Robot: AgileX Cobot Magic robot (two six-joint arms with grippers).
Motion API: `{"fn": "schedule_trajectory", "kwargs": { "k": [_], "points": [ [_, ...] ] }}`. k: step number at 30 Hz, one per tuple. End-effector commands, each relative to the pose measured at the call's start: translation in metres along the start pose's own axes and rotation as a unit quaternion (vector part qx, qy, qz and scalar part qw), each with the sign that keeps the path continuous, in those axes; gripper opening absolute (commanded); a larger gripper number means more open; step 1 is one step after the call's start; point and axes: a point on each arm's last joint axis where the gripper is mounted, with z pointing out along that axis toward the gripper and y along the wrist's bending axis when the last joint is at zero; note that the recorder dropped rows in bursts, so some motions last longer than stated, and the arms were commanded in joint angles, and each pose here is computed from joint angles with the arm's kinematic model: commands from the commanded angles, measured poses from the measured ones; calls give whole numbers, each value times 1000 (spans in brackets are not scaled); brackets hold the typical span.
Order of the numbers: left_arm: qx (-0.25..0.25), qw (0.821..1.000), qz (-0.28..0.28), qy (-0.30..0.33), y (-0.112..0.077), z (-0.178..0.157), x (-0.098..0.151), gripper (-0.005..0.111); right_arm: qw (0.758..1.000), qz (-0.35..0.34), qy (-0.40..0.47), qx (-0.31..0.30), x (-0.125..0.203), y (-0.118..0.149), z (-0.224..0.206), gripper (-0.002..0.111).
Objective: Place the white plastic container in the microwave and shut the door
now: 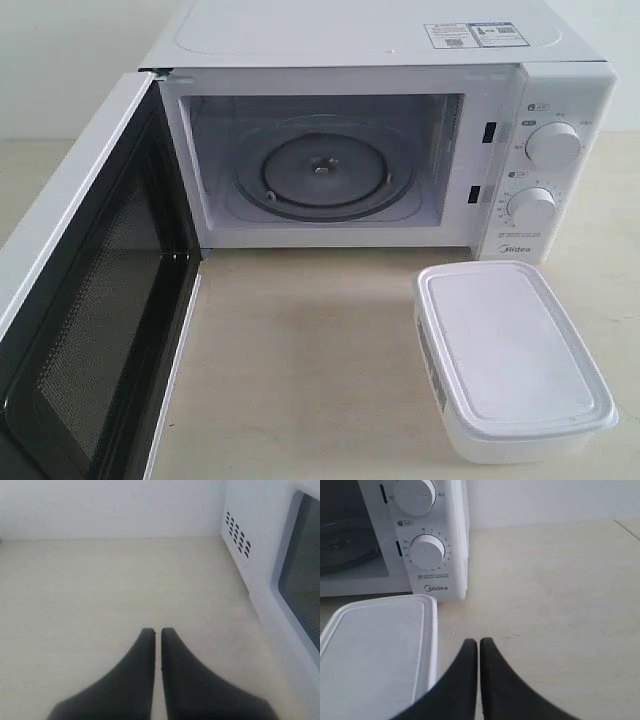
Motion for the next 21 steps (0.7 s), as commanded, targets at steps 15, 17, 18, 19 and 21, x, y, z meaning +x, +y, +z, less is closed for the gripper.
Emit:
{"fn": "schedule_trajectory", "kwargs": {
  "k": [15, 17, 18, 19, 21],
  "points": [
    [1, 1000, 0, -1, 0, 0, 1, 4, 1000, -28, -8, 9, -1, -1, 0, 0],
    [1, 1000, 0, -1, 0, 0, 1, 4, 993, -118, -8, 25, -2, -4, 0, 0],
    [1, 1000, 0, -1, 0, 0, 1, 4, 989, -142, -7, 29, -2, -5, 0, 0],
    [1, 1000, 0, -1, 0, 0, 1, 4, 981, -191, -6, 37, -2, -6, -1, 0],
    [1, 1000, 0, -1, 0, 0, 1, 4, 965, -258, -9, 46, -3, -8, -1, 0]
  ]
}}
